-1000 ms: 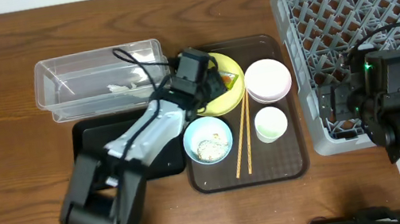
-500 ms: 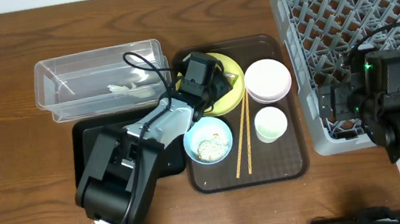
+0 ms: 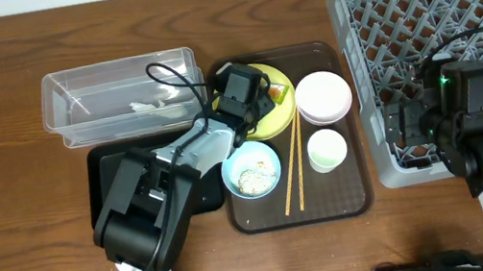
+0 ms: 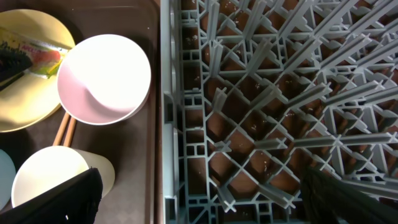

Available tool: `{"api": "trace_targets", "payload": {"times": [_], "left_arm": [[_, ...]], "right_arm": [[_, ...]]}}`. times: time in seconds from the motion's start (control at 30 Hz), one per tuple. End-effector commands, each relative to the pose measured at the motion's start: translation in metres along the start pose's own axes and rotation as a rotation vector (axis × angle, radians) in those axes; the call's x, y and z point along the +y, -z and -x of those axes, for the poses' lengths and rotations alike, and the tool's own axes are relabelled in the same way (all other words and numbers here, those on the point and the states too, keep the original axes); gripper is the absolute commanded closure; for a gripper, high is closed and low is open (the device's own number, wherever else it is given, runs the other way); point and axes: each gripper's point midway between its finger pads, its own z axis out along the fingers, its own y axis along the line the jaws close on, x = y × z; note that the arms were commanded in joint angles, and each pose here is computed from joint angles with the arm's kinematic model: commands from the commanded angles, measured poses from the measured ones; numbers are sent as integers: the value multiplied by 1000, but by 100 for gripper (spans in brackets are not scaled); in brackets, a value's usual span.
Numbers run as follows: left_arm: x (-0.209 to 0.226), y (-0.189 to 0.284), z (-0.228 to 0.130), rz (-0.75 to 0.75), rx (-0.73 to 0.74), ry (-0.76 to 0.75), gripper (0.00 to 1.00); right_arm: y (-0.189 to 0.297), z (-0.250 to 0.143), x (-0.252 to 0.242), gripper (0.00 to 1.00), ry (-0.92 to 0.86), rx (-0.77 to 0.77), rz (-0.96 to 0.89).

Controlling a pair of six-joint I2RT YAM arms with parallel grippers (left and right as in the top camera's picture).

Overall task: Sort waste into correct bins and load items into the dishwasher rack
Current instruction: 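Grasp the Apollo Pandan wrapper with the left gripper and lift, then carry the wrapper left and drop it into the clear container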

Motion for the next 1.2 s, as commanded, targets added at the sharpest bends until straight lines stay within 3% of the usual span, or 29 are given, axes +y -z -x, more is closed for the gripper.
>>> {"api": "trace_targets", "payload": {"times": [0.0,0.27,0.5,0.7,0.97,1.17], "left_arm": [[10,-6,4,42,-30,-5,69],[11,-6,9,49,-57,-5,76],[7,-6,12,34,-71,-20,93],[3,-2,14,30,-73,-129,94],[-31,68,39,-15,-130,-396,94],[-13,131,84,35,-210,-328,94]], "right_arm": [[5,7,3,1,-11,-21,8],[5,7,3,1,-11,-21,8],[5,7,3,1,-11,-21,8],[5,7,3,1,-11,-19,8],[5,7,3,1,-11,-18,8],[5,7,3,1,-11,-18,8]]}}
